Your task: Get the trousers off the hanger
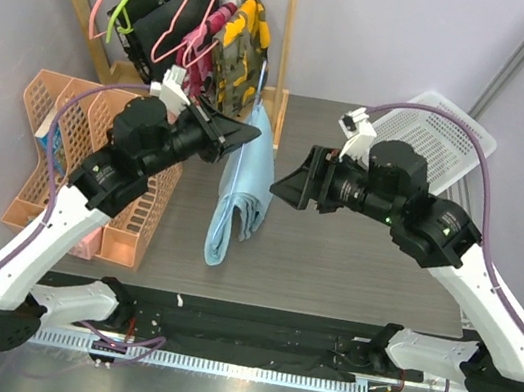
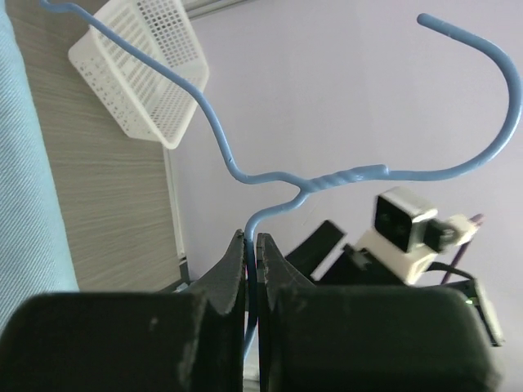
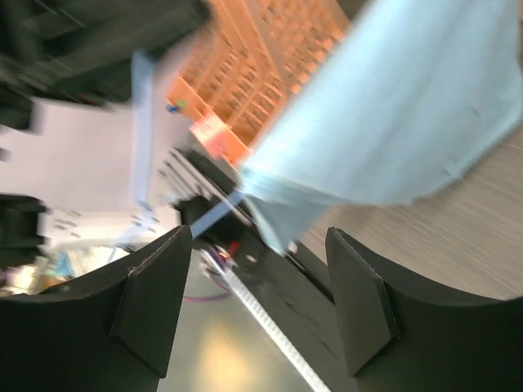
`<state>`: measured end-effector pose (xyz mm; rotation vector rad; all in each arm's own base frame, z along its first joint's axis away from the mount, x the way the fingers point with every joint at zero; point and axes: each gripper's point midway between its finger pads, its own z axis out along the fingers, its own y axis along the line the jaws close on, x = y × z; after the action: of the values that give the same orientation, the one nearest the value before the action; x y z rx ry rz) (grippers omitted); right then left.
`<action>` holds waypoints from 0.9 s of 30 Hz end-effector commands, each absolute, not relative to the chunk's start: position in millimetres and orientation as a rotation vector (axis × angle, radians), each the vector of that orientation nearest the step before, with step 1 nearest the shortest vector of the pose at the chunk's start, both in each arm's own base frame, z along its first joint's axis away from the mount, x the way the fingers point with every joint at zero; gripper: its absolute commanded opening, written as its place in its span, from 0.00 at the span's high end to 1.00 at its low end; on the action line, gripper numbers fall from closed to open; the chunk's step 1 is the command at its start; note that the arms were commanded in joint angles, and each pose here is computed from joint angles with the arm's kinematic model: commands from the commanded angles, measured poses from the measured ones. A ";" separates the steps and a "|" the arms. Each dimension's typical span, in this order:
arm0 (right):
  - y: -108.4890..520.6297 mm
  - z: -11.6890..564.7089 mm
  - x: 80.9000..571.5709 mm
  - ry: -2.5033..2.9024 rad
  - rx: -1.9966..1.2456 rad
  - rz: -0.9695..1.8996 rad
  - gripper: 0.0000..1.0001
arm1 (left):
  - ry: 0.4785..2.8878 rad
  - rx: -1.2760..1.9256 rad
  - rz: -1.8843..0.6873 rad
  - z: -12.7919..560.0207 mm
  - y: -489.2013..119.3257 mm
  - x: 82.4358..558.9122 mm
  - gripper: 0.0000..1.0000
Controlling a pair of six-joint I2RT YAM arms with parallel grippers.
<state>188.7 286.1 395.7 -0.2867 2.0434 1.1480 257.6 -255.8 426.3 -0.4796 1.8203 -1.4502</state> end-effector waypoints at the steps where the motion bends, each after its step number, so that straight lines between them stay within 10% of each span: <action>1: 265.9 351.3 188.7 2.136 -0.457 0.820 0.27 | 1.458 -0.323 -1.590 550.7 -238.6 234.3 1.00; 11: 301.9 342.9 172.1 1.966 -0.540 0.324 0.22 | 1.393 -0.311 -1.601 584.0 -233.1 230.5 1.00; 27: 323.3 380.5 171.3 1.655 -0.567 0.552 0.27 | 1.324 -0.390 -1.655 603.9 -213.9 215.5 1.00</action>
<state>171.6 304.8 342.7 -0.5946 1.8104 0.4148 254.2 -249.4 499.9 -0.4712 1.7075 -1.5007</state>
